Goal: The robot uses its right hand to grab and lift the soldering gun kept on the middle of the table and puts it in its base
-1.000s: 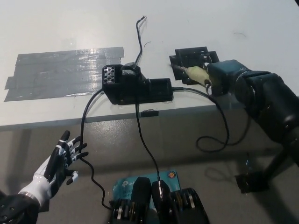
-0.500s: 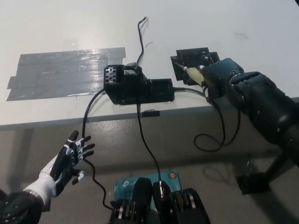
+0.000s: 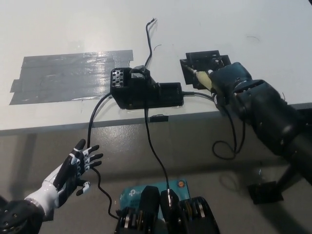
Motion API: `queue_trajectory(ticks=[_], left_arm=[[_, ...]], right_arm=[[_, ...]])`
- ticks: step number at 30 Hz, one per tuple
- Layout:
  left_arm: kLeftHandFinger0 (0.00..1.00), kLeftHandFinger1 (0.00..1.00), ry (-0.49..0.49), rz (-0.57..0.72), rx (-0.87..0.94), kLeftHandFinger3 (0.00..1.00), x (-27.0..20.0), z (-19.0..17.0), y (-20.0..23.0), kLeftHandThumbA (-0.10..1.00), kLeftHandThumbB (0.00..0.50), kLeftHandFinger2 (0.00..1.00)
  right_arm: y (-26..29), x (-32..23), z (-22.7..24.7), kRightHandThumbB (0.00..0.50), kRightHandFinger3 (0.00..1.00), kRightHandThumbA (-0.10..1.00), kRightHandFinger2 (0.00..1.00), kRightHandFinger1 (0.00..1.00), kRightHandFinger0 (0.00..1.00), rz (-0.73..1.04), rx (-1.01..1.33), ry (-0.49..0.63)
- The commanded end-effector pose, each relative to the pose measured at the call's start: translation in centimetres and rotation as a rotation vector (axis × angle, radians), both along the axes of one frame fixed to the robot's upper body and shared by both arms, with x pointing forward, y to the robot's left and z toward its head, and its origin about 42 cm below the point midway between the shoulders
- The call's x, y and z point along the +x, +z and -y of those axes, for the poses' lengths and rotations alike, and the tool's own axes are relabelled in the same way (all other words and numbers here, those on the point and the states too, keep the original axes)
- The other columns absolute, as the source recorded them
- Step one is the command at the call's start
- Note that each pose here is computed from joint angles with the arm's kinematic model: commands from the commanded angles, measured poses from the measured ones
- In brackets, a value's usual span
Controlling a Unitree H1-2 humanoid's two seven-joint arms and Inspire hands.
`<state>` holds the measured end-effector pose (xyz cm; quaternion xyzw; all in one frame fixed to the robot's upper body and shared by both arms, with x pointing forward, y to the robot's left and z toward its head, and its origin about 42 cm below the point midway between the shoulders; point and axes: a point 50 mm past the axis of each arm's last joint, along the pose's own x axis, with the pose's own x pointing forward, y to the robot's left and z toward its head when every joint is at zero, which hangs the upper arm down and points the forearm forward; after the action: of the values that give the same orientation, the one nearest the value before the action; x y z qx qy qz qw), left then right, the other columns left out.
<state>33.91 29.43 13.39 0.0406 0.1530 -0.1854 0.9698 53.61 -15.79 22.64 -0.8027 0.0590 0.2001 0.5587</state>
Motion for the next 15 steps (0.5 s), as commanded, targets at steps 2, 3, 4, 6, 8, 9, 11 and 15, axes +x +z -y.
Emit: queue_trajectory(ticks=[2,3,4,6,8,9,11,15], left_arm=[[1.0,1.0,-0.058,0.007,-0.003,1.0,0.2,-0.7,0.7,1.0,0.354,1.0],[1.0,1.0,-0.068,0.002,-0.002,1.0,0.1,-0.8,0.6,1.0,0.351,1.0],[1.0,1.0,-0.07,0.0,-0.002,1.0,0.1,-0.8,0.5,1.0,0.352,1.0],[1.0,1.0,-0.071,-0.006,0.001,1.0,-0.1,-0.8,0.5,1.0,0.332,1.0],[1.0,1.0,-0.087,-0.013,0.011,1.0,-0.2,-0.9,0.3,1.0,0.331,1.0],[1.0,1.0,-0.089,-0.014,0.014,1.0,-0.3,-1.0,0.2,1.0,0.332,1.0],[1.0,1.0,-0.095,-0.017,0.017,1.0,-0.5,-1.1,0.0,1.0,0.332,1.0],[1.0,1.0,-0.102,-0.03,0.012,1.0,-0.8,-1.2,0.0,1.0,0.294,1.0]], right_arm=[[-7.5,-3.1,3.3,0.0,1.0,0.49,0.88,0.68,0.52,-0.171,-0.125,-0.205],[-8.0,-3.5,3.5,0.0,1.0,0.68,0.79,0.52,0.36,-0.133,-0.118,-0.209],[-8.1,-3.7,3.6,0.0,1.0,1.0,0.75,0.45,0.26,-0.122,-0.115,-0.209],[-8.3,-4.0,3.7,0.0,0.93,0.7,0.41,0.1,0.0,-0.114,-0.134,-0.171],[-8.7,-4.5,4.0,0.0,0.68,0.6,0.32,0.15,0.0,-0.048,-0.093,-0.149],[-8.8,-4.7,4.2,0.0,0.58,0.48,0.31,0.11,0.0,-0.038,-0.083,-0.134],[-9.0,-4.9,4.2,0.0,0.5,0.26,0.59,0.28,0.0,-0.02,-0.06,-0.112],[-8.8,-4.8,4.9,0.0,0.49,0.29,0.75,0.43,0.03,0.01,-0.037,-0.099]])
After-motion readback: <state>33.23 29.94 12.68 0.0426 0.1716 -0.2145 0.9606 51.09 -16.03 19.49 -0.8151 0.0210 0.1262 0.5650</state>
